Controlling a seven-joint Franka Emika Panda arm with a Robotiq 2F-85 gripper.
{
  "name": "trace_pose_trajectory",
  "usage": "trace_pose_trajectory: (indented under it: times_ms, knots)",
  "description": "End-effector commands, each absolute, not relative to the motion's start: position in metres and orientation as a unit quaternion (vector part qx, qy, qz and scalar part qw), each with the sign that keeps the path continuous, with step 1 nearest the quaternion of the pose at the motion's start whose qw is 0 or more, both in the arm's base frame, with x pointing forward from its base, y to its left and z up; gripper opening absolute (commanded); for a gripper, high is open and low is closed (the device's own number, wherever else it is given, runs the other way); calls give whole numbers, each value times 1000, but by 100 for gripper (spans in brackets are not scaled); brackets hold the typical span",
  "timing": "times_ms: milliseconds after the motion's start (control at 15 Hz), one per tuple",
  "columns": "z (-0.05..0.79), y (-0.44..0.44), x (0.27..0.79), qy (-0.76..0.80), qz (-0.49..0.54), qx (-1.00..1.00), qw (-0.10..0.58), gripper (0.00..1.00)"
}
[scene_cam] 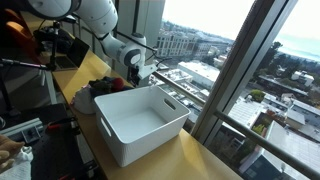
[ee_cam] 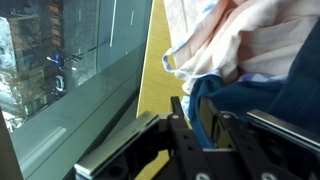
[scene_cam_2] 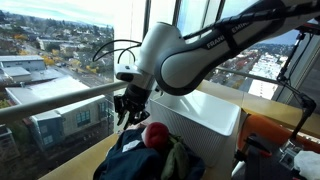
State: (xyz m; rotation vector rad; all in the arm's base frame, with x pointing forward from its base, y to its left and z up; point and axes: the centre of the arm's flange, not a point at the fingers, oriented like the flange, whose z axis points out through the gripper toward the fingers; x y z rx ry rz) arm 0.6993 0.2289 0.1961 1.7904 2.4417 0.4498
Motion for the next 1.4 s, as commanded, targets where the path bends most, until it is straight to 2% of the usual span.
trace_pose_trajectory:
  times_ms: [0, 133, 200, 267, 733, 1333]
  knots:
    - [196, 229, 699, 797, 147, 584, 40, 27]
    - [196, 229, 699, 797, 147, 584, 40, 27]
    - [196, 229, 699, 797, 147, 584, 40, 52]
    - [195, 226, 701, 797, 146, 584, 40, 54]
    - [209, 199, 719, 794, 125, 593, 50, 99]
    - [245, 179, 739, 790, 89, 603, 71, 100]
